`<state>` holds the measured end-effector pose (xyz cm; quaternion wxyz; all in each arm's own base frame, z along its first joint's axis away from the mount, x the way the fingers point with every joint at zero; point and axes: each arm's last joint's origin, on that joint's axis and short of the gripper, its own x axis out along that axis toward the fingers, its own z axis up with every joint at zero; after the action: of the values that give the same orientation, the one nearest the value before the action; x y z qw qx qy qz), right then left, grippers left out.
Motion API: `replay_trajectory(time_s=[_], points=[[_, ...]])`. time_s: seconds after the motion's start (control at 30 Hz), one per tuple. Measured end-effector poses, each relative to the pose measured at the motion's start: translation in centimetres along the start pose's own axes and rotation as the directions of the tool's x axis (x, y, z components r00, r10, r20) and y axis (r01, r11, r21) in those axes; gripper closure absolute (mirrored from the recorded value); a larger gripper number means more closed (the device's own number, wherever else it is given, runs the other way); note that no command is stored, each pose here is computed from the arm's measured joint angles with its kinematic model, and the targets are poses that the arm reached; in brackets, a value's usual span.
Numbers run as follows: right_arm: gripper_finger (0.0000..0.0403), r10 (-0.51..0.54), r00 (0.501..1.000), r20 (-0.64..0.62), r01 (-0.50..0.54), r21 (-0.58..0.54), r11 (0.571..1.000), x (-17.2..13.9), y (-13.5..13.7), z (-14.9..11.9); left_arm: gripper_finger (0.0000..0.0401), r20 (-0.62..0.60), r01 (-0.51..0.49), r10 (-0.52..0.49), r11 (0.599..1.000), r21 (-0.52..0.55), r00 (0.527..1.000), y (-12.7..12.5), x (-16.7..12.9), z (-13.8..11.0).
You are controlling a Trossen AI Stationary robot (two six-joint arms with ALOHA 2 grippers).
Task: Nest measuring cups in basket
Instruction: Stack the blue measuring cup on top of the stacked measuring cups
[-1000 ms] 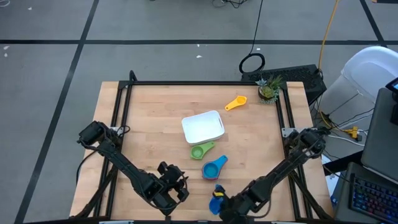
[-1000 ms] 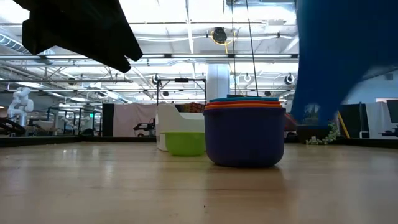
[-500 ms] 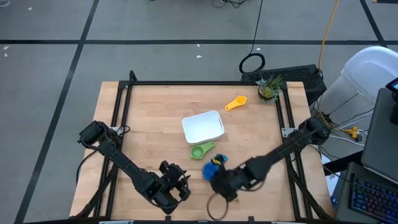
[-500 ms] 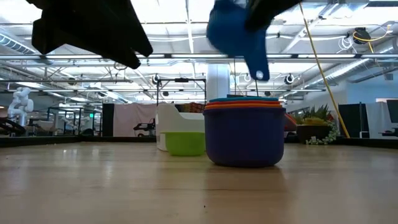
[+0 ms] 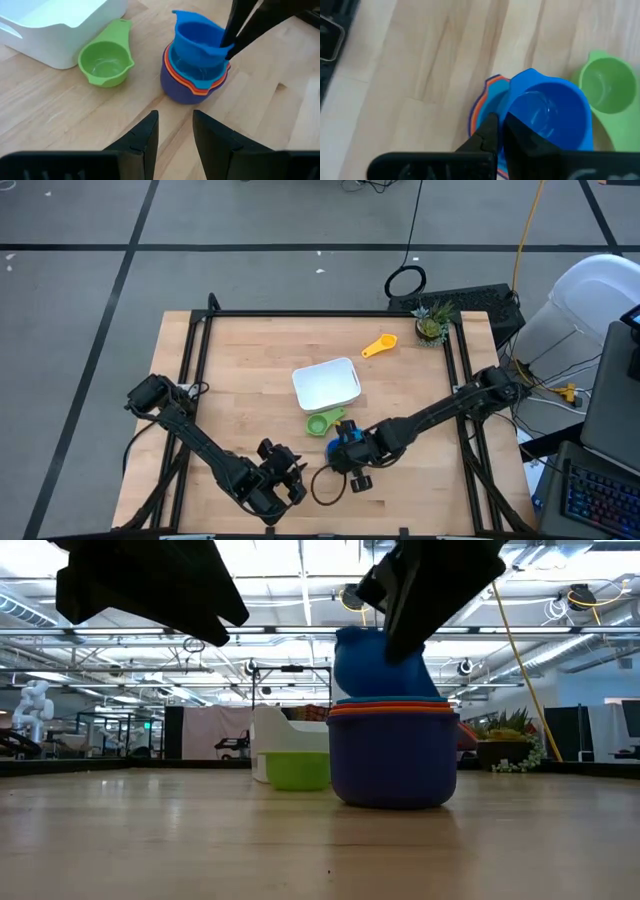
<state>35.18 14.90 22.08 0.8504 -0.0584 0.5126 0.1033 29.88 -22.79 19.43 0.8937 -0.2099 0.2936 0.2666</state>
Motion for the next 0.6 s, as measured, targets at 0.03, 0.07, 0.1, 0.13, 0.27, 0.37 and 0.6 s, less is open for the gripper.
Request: replay_trajectory(time_s=[0.03, 0.07, 0.1, 0.13, 0.27, 0.37, 0.6], points=[[0.0403, -0.001, 1.0, -0.003, 0.001, 0.002, 1.0, 0.13, -0.02, -0.02, 0.0279, 0.0, 0.0, 0.0, 1.0, 0.0, 1.0, 0.0, 0.0, 0.0], [0.0403, -0.004, 1.0, -0.01, 0.004, 0.001, 1.0, 0.2, -0.05, -0.08, 0.0279, 0.0, 0.0, 0.0, 1.0, 0.0, 1.0, 0.0, 0.0, 0.0], [0.0403, -0.004, 1.0, -0.021, 0.004, 0.003, 1.0, 0.23, -0.06, -0.18, 0.0279, 0.0, 0.0, 0.0, 1.0, 0.0, 1.0, 0.0, 0.0, 0.0], [0.0403, -0.005, 1.0, -0.025, 0.005, 0.009, 1.0, 0.23, -0.07, -0.22, 0.0279, 0.0, 0.0, 0.0, 1.0, 0.0, 1.0, 0.0, 0.0, 0.0], [0.0403, -0.001, 1.0, -0.029, 0.001, 0.022, 1.0, 0.14, -0.05, -0.26, 0.0279, 0.001, 0.0, 0.0, 1.0, 0.004, 1.0, 0.0, 0.01, 0.01], [0.0403, 0.02, 0.999, -0.034, -0.019, 0.038, 0.999, 0.17, 0.01, -0.28, 0.0279, 0.001, 0.0, 0.0, 1.0, 0.004, 1.0, 0.0, 0.01, 0.01], [0.0403, 0.046, 0.998, -0.035, -0.044, 0.054, 0.998, 0.16, 0.09, -0.27, 0.0279, 0.001, 0.0, 0.0, 1.0, 0.006, 1.0, -0.01, 0.01, 0.02]])
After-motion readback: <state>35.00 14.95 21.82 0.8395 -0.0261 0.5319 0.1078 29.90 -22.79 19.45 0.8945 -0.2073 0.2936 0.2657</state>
